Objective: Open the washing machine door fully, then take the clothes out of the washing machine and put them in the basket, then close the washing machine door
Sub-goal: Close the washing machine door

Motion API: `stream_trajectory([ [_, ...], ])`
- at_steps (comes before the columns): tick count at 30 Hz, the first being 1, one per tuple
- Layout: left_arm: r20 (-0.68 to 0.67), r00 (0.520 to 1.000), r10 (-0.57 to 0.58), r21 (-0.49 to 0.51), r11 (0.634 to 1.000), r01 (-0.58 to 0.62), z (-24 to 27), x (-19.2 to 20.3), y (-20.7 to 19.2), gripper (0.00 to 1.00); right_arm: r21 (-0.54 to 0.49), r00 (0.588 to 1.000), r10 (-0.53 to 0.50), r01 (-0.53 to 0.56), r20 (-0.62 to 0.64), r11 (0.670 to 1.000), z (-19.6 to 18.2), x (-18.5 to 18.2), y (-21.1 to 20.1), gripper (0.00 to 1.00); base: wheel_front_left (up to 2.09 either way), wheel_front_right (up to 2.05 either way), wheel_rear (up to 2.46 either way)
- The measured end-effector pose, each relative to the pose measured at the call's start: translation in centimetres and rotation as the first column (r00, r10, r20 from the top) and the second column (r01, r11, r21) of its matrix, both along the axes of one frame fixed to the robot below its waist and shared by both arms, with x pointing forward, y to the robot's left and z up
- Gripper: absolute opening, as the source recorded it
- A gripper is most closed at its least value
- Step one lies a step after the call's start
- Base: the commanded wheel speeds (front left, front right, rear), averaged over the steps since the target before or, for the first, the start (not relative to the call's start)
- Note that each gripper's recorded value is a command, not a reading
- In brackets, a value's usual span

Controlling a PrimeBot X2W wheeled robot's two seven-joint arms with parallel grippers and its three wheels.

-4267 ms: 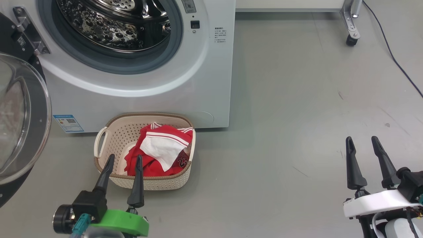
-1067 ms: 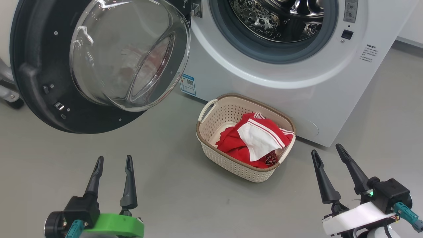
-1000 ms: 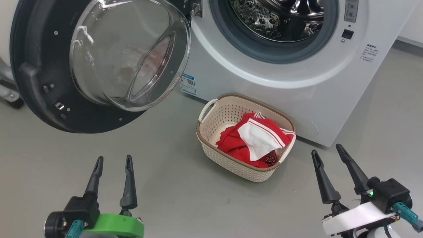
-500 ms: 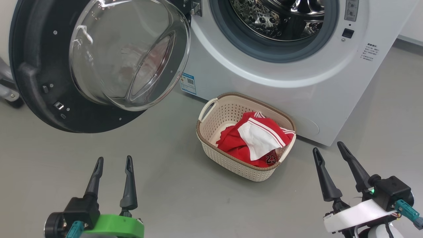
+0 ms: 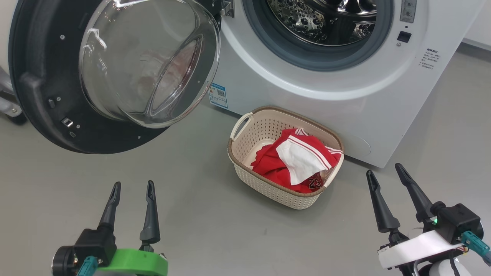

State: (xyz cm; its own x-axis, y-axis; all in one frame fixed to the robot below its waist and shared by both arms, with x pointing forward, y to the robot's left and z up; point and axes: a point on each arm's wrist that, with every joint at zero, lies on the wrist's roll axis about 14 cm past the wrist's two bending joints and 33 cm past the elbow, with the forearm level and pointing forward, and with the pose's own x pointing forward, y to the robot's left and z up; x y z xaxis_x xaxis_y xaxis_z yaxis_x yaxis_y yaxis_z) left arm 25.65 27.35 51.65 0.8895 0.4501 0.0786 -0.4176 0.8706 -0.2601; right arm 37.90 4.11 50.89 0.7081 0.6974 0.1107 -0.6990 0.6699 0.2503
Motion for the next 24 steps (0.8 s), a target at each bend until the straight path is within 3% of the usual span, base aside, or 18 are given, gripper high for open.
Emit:
stream_trajectory([
  [19,0.000,1.000,-0.003,0.001,1.000,0.003,0.03,0.07,-0.07,1.00,0.002,1.000,-0.008,0.008,-0.001,1.000,-0.02,0.18,-0.17,1.00,0.00,0.00,0.00],
  [20,-0.001,1.000,-0.003,0.001,1.000,0.003,0.02,0.09,-0.09,0.68,0.002,1.000,-0.008,0.008,-0.002,1.000,-0.06,0.21,-0.18,1.00,0.00,0.00,0.00],
  [21,-0.002,1.000,-0.004,0.000,1.000,0.004,-0.01,0.13,-0.13,0.00,0.002,1.000,-0.008,0.008,-0.004,1.000,-0.10,0.23,-0.18,1.00,0.00,0.00,0.00],
  [24,-0.008,1.000,-0.019,0.007,1.000,0.019,-0.10,0.33,-0.48,0.00,0.002,1.000,-0.010,0.010,-0.008,1.000,-0.26,0.34,-0.22,1.00,0.00,0.00,0.00],
])
